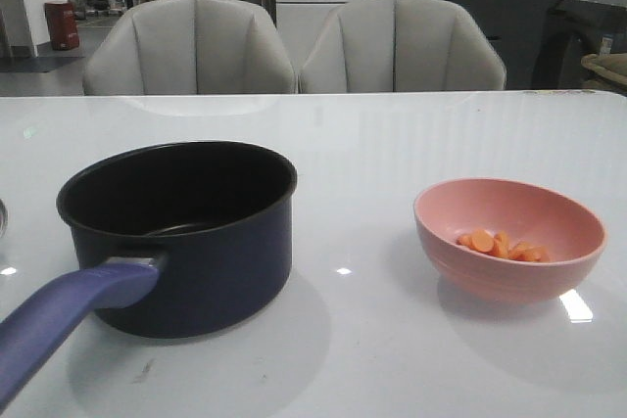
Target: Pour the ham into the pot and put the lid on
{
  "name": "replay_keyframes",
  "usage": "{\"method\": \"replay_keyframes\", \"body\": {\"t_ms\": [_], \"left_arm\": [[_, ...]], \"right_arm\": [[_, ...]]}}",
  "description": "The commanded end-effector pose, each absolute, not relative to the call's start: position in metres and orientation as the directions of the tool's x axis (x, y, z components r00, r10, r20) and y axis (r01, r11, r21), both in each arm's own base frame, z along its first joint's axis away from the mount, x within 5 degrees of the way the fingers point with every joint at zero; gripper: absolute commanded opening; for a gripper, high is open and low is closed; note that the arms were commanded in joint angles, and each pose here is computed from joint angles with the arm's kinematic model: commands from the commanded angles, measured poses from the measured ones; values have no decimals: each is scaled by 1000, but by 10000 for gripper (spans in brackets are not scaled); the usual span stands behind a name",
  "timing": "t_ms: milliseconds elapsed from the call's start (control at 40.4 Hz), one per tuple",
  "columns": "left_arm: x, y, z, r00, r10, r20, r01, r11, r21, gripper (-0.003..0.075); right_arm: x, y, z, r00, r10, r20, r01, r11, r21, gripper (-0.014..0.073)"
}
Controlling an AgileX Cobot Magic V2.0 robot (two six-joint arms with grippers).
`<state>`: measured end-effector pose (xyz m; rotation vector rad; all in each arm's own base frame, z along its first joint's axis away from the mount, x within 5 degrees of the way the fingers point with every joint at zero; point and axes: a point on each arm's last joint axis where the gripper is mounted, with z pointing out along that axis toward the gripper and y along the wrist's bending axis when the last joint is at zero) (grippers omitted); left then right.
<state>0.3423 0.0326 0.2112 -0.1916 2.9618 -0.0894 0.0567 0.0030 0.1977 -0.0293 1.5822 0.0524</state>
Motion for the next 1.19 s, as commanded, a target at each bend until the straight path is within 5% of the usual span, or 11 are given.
{"method": "replay_keyframes", "body": {"t_ms": [0,248,570,842,1164], "left_arm": [[344,32,225,-967,-140,-215,-124,989,-87,512],[345,30,204,-984,-145,-107,-133,985,-108,482],[334,29,242,-966,-134,-223,-112,988,-107,482],[282,22,302,-829,-158,-536,-102,986,-132,482],[186,-6,341,-461,-80,-884,26,994,-104,482]], "right_arm": [[55,3,202,80,11,-997,-48,999,7,162],[55,3,202,80,11,-997,-48,999,7,162],[55,3,202,80,11,-997,-48,999,7,162],[55,3,202,80,11,-997,-48,999,7,162],[55,3,202,80,11,-997,-48,999,7,162]]}}
